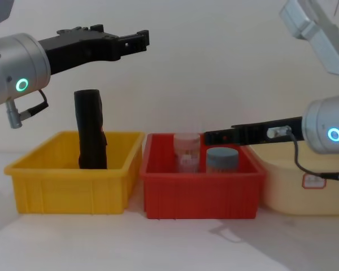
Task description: Pick up the garbage bag with the one hand and transfer it to the other hand.
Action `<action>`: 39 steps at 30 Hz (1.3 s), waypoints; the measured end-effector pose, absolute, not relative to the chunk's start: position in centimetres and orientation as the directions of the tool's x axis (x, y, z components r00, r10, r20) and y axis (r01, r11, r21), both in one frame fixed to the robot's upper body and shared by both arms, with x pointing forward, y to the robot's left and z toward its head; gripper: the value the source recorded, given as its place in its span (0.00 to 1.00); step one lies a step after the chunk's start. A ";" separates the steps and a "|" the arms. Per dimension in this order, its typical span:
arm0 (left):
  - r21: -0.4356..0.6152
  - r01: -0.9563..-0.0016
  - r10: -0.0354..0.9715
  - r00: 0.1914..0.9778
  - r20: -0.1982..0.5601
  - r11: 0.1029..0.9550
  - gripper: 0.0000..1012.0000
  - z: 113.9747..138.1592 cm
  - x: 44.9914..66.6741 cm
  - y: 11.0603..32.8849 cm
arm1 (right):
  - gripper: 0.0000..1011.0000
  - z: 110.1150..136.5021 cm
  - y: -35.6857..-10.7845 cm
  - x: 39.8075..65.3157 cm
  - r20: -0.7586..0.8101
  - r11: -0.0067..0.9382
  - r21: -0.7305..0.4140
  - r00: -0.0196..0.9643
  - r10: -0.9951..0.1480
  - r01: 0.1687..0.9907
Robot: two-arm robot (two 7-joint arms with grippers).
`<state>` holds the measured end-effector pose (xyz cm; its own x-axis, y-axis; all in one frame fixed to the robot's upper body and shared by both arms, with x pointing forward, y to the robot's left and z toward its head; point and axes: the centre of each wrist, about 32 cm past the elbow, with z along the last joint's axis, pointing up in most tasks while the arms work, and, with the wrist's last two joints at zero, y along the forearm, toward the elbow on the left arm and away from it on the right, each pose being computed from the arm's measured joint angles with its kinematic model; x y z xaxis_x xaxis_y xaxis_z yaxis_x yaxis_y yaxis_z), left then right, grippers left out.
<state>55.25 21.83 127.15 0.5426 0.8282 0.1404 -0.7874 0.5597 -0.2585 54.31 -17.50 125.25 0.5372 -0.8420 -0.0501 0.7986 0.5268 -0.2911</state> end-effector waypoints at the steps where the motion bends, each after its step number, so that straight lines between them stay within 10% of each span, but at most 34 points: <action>1: -0.259 -0.787 0.828 0.542 0.140 0.560 0.99 127.2 55.2 21.8 | 0.99 125.2 -17.4 54.4 -0.062 0.537 -0.294 0.545 -0.836 0.791; 39: -0.259 -0.788 0.829 0.541 0.140 0.558 0.99 127.1 55.2 21.9 | 0.99 123.8 -17.4 56.7 -0.117 0.576 -0.284 0.569 -0.814 0.767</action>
<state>55.22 21.88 127.14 0.5412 0.8291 0.1402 -0.7883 0.5583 -0.2587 56.70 -17.37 123.76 0.5685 -0.8142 -0.1174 0.7665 0.5761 -0.2837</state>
